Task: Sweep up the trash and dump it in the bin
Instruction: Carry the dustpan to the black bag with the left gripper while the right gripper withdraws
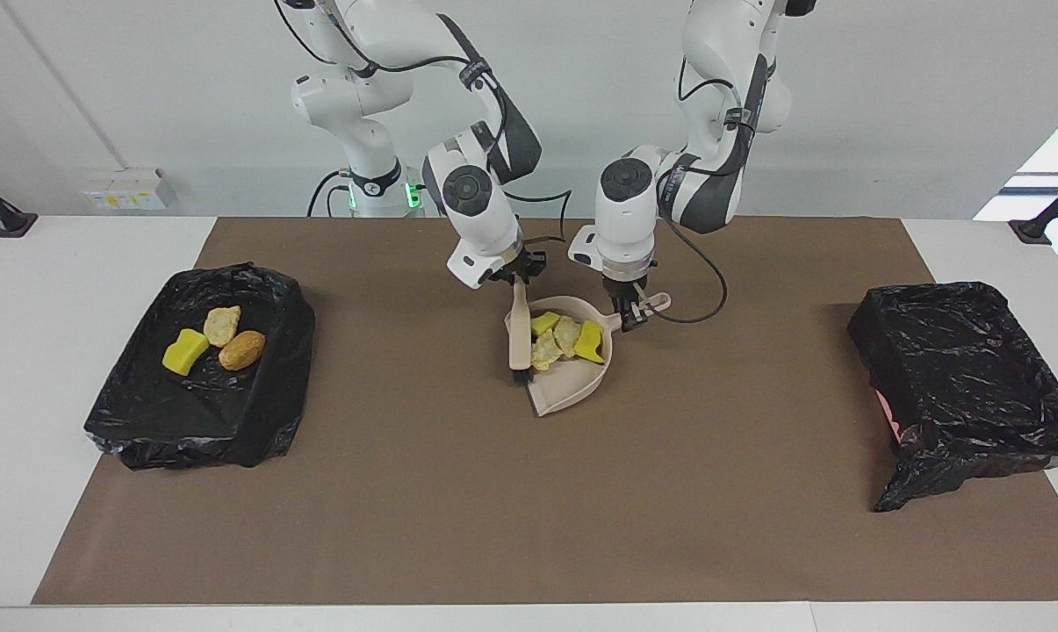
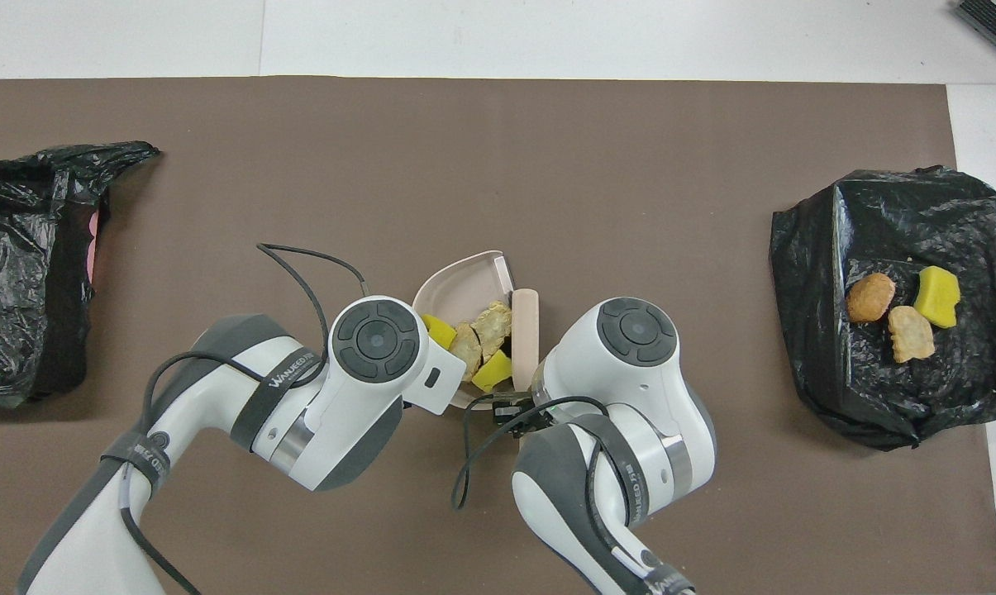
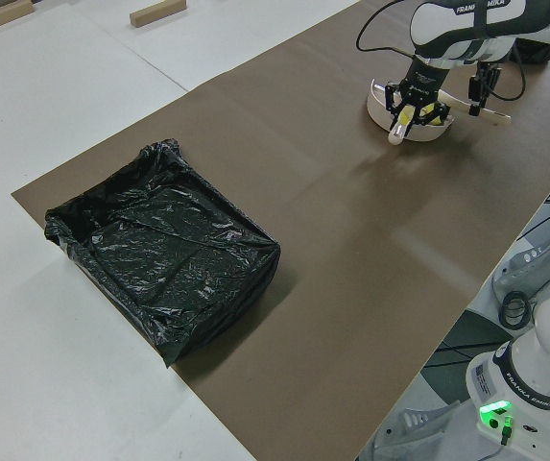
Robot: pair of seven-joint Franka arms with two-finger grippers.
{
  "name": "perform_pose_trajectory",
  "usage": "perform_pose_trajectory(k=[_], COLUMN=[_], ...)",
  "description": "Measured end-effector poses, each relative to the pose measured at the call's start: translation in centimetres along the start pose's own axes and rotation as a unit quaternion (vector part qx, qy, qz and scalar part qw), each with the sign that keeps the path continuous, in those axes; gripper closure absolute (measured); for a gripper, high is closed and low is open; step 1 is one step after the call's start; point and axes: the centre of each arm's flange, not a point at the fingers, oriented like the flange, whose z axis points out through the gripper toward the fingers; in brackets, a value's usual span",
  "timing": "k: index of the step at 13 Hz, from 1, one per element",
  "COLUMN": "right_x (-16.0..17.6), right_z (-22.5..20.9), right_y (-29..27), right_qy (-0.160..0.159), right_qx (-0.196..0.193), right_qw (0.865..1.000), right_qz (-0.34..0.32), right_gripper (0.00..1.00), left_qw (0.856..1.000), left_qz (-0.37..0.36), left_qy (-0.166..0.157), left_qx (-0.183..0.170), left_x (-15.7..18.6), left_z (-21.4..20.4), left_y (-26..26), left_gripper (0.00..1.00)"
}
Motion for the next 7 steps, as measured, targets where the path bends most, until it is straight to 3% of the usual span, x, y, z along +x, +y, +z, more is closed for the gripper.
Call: perform_pose_trajectory(k=[4, 7], right_x=[-0.5, -2.2], right_z=[-7.5, -12.1], right_y=[2.0, 4.0], right_qy=[-0.003, -0.007], right_qx=[0.005, -0.036], right_qw=[1.0, 0.999], right_qz=[0.009, 0.003], right_gripper=[0.74, 0.74], left_qw=[0.999, 0.999], left_qz=[0.035, 0.046], left_qy=[0.0, 0.007], left_qx=[-0.002, 0.002], left_x=[-1.8, -2.3], left_z=[0.4, 0.5], left_y=[-1.8, -2.4], left_gripper=[0.68, 0.68])
